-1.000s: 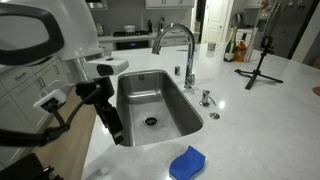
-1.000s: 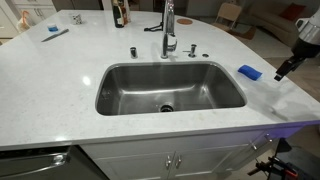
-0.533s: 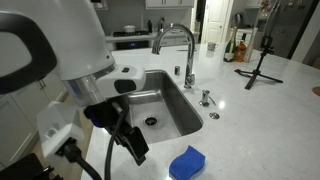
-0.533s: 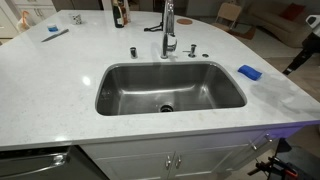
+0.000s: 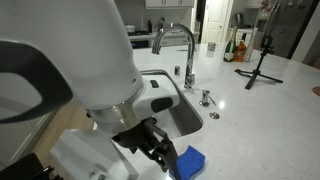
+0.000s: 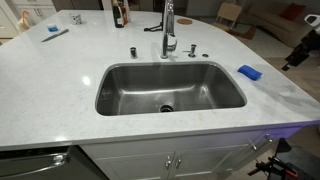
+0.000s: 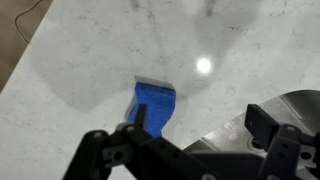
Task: Put the blue sponge in the sink
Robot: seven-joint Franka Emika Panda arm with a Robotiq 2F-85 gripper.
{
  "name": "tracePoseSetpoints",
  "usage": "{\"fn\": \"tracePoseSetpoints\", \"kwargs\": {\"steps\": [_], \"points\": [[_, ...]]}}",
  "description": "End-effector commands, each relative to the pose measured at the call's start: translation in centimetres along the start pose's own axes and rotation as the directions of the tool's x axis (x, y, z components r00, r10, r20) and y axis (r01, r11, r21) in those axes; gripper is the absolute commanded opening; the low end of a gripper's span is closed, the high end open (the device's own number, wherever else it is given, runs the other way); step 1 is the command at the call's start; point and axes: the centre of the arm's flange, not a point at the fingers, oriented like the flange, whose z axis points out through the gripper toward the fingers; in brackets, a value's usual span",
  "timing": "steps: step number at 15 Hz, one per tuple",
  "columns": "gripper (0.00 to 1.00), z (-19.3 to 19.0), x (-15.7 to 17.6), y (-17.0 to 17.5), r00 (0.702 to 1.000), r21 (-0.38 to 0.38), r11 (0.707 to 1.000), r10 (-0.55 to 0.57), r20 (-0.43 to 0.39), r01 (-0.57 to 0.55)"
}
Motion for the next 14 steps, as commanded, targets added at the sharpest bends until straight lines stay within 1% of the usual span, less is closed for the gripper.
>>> {"fn": "tracePoseSetpoints", "kwargs": {"steps": [1,5,9,14], "points": [[1.0,1.6,2.7,3.0,0.998,0.023,0.998,-0.065,-0.026,0.066],[1.0,3.0,5.4,3.5,0.996,0.022,0.996,-0.088,-0.032,0.089],[1.0,5.1,6.7,4.3,0.996,0.004,0.996,-0.087,0.001,0.087],[1.0,8.4,7.4,6.0,0.997,-0.005,0.998,-0.065,0.043,0.066]]}}
